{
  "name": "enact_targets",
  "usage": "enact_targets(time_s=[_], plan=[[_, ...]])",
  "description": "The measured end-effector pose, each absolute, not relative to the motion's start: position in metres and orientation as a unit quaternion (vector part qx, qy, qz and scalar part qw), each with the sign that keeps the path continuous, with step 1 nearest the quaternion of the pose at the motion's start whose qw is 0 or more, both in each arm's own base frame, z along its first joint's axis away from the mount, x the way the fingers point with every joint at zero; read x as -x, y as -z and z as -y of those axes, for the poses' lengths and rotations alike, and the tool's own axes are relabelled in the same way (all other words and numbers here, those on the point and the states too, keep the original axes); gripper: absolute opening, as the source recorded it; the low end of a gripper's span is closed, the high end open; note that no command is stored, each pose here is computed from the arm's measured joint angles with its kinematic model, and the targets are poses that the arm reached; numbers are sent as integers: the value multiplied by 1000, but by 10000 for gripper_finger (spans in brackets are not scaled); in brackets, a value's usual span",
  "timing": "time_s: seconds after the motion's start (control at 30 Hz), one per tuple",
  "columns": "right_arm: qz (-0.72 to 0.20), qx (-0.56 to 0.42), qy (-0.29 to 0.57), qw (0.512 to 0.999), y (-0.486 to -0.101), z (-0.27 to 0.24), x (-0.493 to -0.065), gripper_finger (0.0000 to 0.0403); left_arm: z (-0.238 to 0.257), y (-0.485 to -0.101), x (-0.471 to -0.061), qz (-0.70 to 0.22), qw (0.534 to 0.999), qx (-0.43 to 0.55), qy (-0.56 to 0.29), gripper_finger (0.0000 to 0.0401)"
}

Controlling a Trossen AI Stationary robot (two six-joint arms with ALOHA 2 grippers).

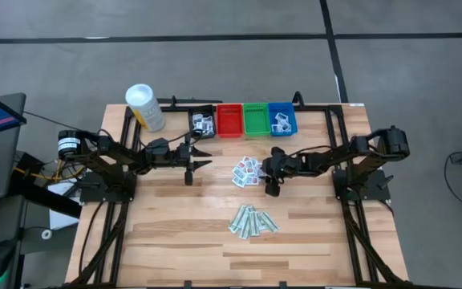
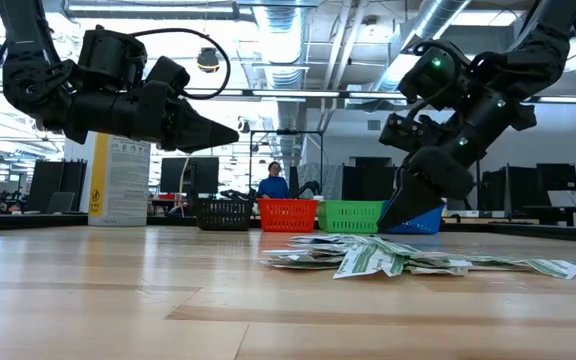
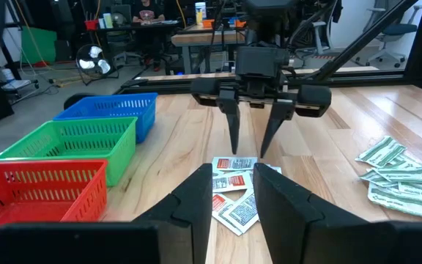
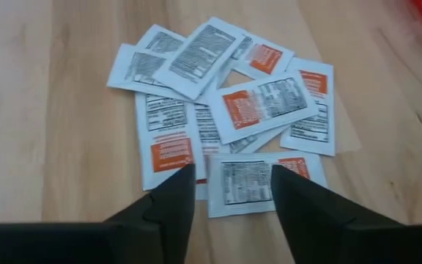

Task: Pick & Place First Aid Supplies
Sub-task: Put the orange ointment pack into the green bin

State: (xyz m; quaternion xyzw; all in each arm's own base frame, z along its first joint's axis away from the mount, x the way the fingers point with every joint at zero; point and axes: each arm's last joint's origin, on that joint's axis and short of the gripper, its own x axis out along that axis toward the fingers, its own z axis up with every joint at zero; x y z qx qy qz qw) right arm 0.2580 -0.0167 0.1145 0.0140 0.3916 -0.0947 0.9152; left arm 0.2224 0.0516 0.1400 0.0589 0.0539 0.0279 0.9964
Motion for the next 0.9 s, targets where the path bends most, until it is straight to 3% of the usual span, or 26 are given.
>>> enact_targets(time_s=[0.17, 0.37, 0.57, 0.9], plan=[[-393, -5, 85, 915, -114, 13, -258, 200, -52, -140, -222, -54, 996, -59, -28, 102], [-414, -4, 88, 906, -100, 14, -261, 201, -52, -140, -222, -54, 996, -59, -28, 102], [-436, -10, 95, 895, -83, 20, -262, 181, -52, -140, -222, -54, 996, -59, -28, 102], [-421, -11, 93, 902, -94, 19, -261, 120, -52, -140, -222, -54, 996, -59, -28, 102]])
